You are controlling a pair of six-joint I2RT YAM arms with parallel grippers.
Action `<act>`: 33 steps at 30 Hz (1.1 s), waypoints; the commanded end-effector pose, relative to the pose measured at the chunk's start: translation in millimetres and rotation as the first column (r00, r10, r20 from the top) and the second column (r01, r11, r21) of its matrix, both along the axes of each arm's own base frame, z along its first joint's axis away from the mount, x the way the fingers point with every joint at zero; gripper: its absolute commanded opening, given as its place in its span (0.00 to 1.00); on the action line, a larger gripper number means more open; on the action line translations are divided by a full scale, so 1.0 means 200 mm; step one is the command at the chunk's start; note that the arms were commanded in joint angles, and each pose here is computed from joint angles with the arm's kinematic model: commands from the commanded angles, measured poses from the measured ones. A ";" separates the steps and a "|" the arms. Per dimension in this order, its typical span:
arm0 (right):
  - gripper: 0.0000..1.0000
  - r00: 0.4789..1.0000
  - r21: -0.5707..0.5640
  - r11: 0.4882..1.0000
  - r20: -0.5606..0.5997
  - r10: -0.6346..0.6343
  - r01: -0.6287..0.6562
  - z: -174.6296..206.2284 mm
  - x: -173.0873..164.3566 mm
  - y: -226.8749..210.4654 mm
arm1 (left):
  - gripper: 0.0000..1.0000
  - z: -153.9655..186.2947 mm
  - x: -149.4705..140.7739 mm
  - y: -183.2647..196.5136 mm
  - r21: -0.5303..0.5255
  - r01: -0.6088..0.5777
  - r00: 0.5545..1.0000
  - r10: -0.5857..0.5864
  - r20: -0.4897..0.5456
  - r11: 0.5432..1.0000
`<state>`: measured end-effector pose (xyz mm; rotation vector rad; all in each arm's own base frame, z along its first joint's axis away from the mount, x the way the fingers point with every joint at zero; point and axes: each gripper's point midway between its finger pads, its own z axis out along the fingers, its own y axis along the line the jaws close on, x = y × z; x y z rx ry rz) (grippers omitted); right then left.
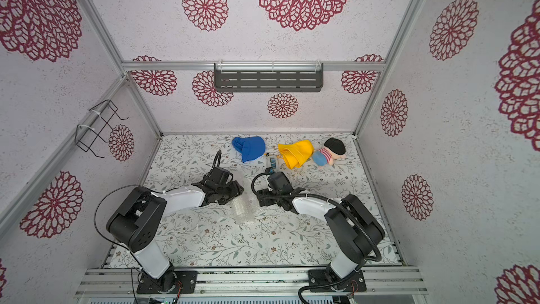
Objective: Wrap vases in bubble wrap
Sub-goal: Wrap the vase in bubble wrap.
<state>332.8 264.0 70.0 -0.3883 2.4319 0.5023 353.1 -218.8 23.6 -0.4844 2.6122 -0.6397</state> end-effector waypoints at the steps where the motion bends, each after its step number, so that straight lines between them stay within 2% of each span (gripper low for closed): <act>1: 0.70 0.998 0.106 0.993 -0.043 0.046 -0.041 0.03 0.10 0.09 | 0.25 -0.23 -0.22 0.15 0.175 0.064 0.985 -0.034 -0.171 0.982; 6: 0.63 0.969 0.285 0.951 -0.175 0.174 -0.120 -0.06 0.02 0.27 | 0.25 -0.22 -0.21 0.13 0.159 0.070 0.986 -0.044 -0.161 0.985; 11: 0.58 0.941 0.363 0.925 -0.263 0.214 -0.109 -0.15 -0.05 0.32 | 0.25 -0.23 -0.22 0.13 0.149 0.072 0.986 -0.048 -0.159 0.986; 25: 0.54 0.899 0.600 0.795 -0.294 0.324 -0.090 -0.07 -0.13 0.45 | 0.25 -0.23 -0.23 0.13 0.137 0.068 0.987 -0.046 -0.156 0.988; 29: 0.56 0.893 0.675 0.732 -0.271 0.359 -0.089 -0.02 -0.14 0.48 | 0.25 -0.23 -0.23 0.13 0.133 0.064 0.987 -0.043 -0.156 0.989; 33: 0.71 0.889 0.743 0.663 -0.238 0.390 -0.092 0.06 -0.15 0.50 | 0.25 -0.24 -0.23 0.12 0.129 0.066 0.987 -0.046 -0.156 0.989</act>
